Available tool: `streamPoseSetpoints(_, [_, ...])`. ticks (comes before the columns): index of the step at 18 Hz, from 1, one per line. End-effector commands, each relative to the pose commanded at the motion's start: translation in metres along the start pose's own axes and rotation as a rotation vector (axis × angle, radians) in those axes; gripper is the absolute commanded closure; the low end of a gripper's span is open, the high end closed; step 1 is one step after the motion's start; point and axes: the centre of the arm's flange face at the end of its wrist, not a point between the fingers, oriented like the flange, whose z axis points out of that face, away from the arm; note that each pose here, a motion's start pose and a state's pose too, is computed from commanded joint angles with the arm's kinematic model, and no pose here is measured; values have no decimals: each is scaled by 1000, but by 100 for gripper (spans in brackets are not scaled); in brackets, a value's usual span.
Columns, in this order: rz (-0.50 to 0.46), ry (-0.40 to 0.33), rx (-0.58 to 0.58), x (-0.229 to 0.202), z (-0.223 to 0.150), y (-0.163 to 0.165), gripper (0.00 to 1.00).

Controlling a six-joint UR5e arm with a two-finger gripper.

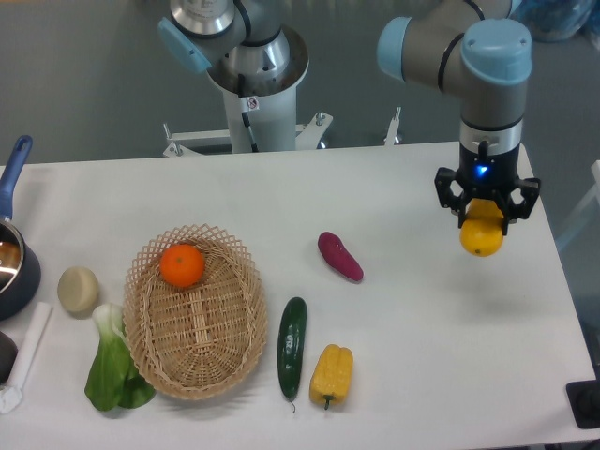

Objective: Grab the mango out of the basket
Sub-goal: 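Lift the held mango out of the basket and raise it away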

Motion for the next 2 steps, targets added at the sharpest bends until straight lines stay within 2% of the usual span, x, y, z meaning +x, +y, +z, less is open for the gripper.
streamPoseSetpoints(2, [0,-1,1,0,-1,0,60])
